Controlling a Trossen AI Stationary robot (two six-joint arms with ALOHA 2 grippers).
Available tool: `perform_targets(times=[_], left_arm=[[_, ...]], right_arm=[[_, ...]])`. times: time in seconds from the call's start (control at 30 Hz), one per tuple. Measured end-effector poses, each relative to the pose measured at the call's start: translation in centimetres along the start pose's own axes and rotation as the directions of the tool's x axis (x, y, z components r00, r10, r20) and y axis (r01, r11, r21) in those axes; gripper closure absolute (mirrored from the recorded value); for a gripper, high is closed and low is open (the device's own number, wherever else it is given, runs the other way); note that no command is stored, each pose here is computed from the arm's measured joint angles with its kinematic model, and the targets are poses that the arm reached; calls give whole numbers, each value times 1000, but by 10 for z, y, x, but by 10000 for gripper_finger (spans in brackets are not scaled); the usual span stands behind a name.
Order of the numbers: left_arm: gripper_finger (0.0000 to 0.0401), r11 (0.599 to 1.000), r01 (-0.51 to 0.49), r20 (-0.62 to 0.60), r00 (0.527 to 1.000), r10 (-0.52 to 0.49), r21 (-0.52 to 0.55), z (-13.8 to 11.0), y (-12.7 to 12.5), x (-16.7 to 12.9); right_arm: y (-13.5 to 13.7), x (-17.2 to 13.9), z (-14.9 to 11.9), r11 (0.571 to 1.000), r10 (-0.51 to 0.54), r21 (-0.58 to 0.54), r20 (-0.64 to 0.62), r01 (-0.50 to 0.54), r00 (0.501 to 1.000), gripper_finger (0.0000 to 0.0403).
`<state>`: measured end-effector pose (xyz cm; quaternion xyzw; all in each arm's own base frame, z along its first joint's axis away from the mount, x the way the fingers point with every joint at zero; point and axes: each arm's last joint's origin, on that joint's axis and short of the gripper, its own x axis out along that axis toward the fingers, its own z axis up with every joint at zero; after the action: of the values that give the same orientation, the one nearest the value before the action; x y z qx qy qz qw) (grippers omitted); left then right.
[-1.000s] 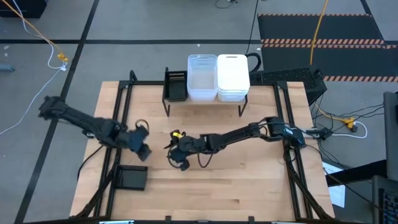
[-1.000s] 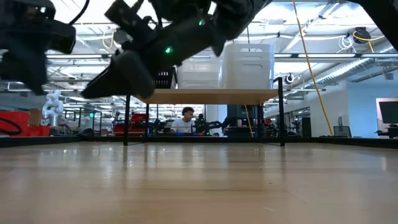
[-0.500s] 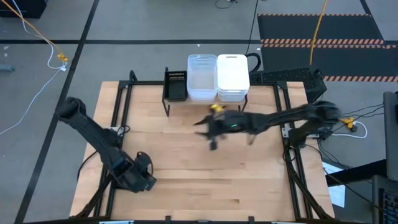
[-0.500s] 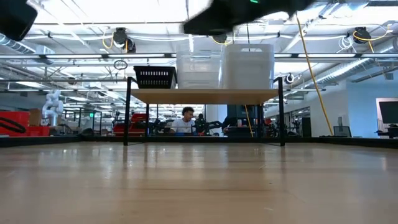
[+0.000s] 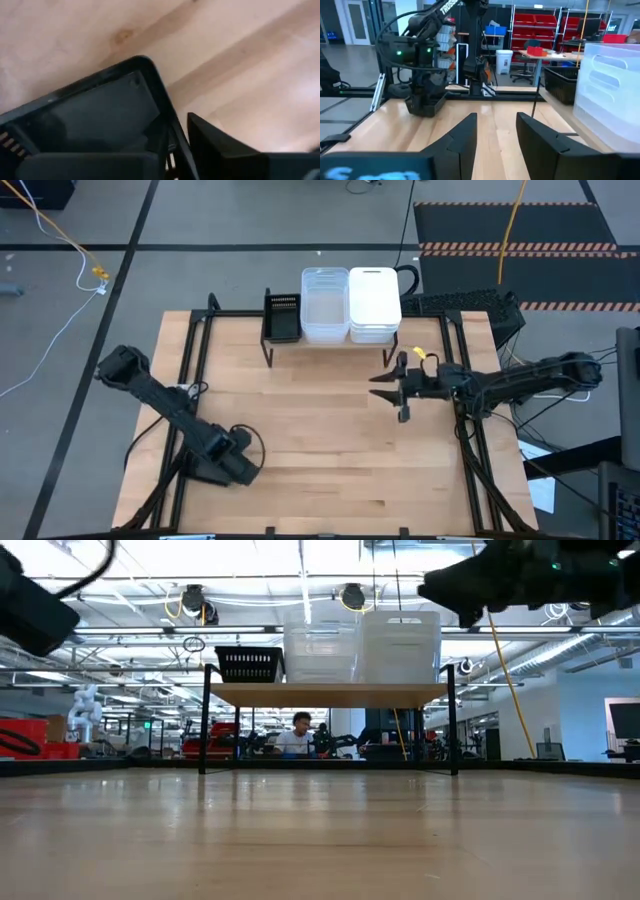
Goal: Stack baskets on shelf by color
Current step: Stack the black bin on top of the black bins on the shelf
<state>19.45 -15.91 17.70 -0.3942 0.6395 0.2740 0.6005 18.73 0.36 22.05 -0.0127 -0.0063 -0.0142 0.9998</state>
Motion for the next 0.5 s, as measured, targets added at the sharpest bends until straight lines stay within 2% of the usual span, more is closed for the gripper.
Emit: perform_targets(times=[0.1,0.23,0.43,0.5], left_arm=[[381,997,45,-67,997,-41,60,6,-7,-14],[389,978,112,-72,992,-101,177,7,-21,-55],[393,947,142,-73,989,-126,286,-2,-31,-160],[393,960,77,-10,997,-77,271,-4,-19,-199]], right_arm=[[0,-5,-3,1000,7,3,-8,-7,1000,273],[2,-5,-8,998,56,4,-62,-56,996,273],[4,-6,-10,995,99,3,-76,-99,992,273],[5,-6,-10,995,102,-3,-75,-103,992,273]])
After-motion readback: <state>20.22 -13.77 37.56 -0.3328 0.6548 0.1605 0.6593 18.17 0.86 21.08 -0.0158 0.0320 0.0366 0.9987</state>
